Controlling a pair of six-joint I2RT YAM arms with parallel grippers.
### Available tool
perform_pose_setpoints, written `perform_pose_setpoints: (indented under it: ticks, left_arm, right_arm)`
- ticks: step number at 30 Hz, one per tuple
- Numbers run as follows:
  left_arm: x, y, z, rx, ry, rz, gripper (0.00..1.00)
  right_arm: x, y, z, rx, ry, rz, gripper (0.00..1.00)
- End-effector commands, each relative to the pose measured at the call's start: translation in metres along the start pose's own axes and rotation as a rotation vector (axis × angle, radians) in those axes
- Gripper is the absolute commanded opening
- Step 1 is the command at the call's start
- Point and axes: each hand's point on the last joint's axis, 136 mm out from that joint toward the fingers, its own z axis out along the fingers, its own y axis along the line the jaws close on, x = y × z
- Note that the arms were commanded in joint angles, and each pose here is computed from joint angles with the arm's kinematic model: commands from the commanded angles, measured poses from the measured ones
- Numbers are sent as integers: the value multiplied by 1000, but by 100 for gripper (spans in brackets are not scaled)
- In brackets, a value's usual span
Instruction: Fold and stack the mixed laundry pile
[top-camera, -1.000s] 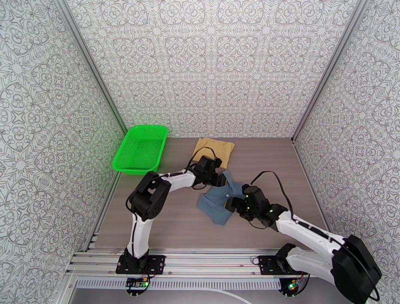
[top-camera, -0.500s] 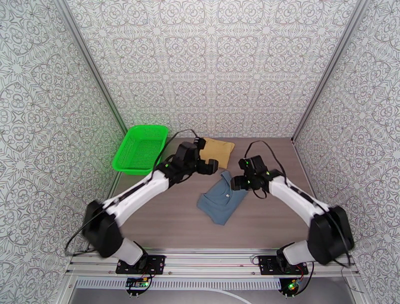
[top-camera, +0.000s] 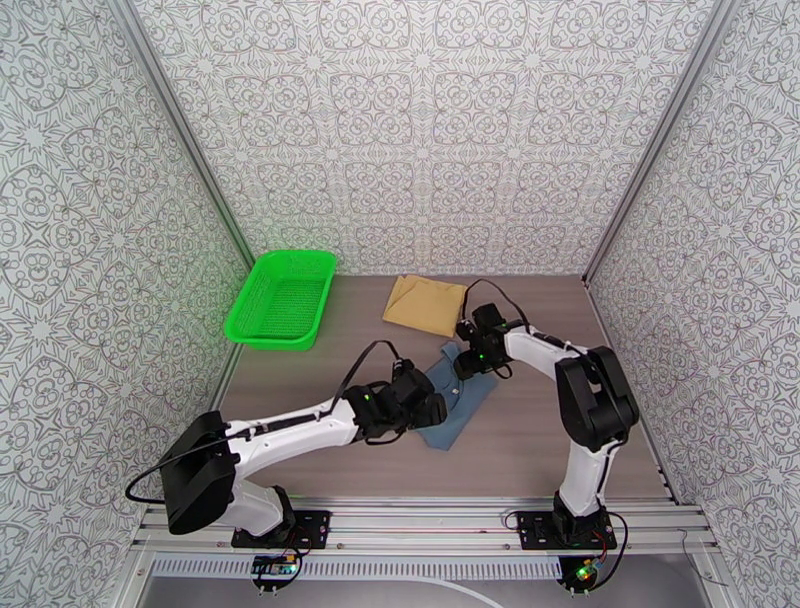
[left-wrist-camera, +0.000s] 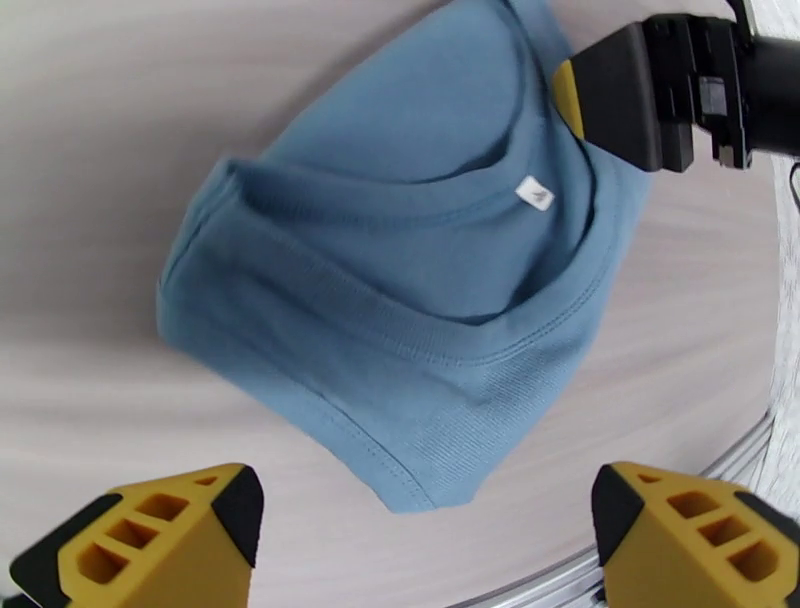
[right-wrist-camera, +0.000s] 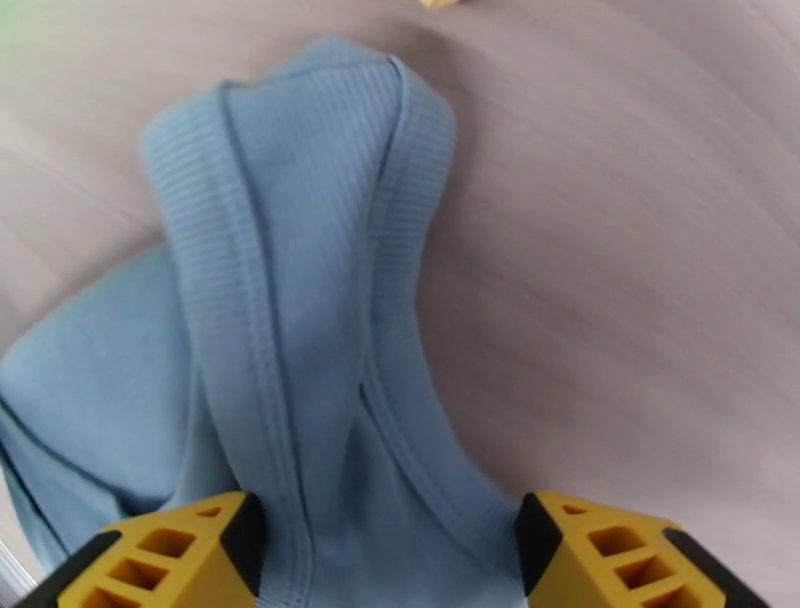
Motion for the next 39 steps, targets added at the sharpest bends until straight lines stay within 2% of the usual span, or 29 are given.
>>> perform_pose_setpoints:
  ticks: [1,5,9,11,13,16,22,24,26,29,35,39]
  left_arm:
    - [2,14,8,-35,-62,-166,92]
    - [10,16,31,-39,-59,-216,93]
    - [13,6,58,-14,-57,-221,92]
    - [14,0,70,-4,-56,-218,91]
    - [15,-4,80,-8,-53,-206,91]
    - [15,-4,94,-15,-52,-197,90]
    - [10,-3,109,-15,-65,-183,84]
    - [8,-4,112,-17,-69,-166,79]
    - [8,-5,115,-17,-72,-152,72]
    - [7,-4,121,-19,-73,-142,56]
    - [5,-3,124,-30,-84,-102,2]
    - [-6,-5,117,-62,-118,-39,0]
  right_arm:
    - [-1,0,10,-25,19,29,67]
    - [3,-3,21,-17,68,61,57]
    - [6,1,24,-45,86,94,42]
    - [10,2,25,-52,100,116,38]
    - [15,2,26,-48,115,146,28]
    - [25,3,27,-46,139,203,20]
    - [54,9,29,-72,157,338,15]
    - [59,11,29,-83,150,371,14]
    - [62,13,30,-93,143,387,14]
    - [63,13,29,-91,139,392,14]
    - [62,13,25,-87,129,391,14]
    - [59,16,18,-104,107,393,10]
